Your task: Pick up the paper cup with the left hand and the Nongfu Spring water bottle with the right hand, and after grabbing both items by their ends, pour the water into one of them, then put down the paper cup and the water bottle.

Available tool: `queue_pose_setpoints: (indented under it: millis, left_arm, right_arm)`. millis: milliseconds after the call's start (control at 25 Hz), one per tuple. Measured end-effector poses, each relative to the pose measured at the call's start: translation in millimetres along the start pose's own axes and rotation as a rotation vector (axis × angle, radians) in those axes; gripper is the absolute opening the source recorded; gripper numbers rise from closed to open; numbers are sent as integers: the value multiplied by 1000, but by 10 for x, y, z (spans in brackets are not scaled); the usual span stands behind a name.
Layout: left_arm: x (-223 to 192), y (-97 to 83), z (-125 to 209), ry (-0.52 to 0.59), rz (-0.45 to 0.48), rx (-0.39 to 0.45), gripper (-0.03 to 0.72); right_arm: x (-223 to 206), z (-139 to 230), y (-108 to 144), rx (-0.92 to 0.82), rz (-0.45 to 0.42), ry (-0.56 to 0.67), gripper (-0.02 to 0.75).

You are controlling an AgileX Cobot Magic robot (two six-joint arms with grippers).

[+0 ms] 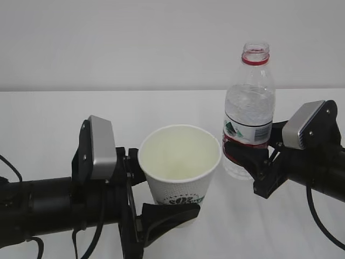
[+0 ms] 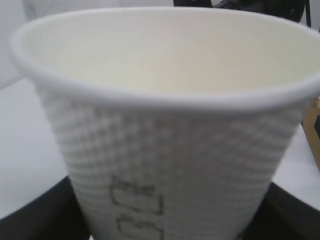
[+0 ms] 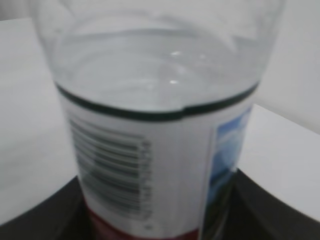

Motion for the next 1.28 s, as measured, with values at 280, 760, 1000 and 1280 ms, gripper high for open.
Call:
queue_pose_setpoints:
  millis: [280,760,1000,1280]
  left_arm:
    - [-11,-3,-6,-7,-11,10,565]
    - [-11,-32,7,5,15,-3,565]
    - [-11,-32,7,5,15,-3,565]
    - [-11,-11,-2,-4,-3,6,564]
  right_arm:
    - [0,-1,5,42,-4,-1,449]
    - [-62,-207,-99,147,-8,-71,449]
    - [-60,-426,-207,249,-3,-85,449]
    - [-64,-725,-372,373,19,-108,449]
Point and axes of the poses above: a point on each arm's last joint axis where the gripper is mounted, x pointing back along that axis away from the gripper, y along the wrist's bending axis when the last joint is at zero, z = x × y, the point moved 2 cm from there along -x, pointing out along that axis toward the gripper, and after that the axes turned 12 degrees about x, right-handed, at the moved point
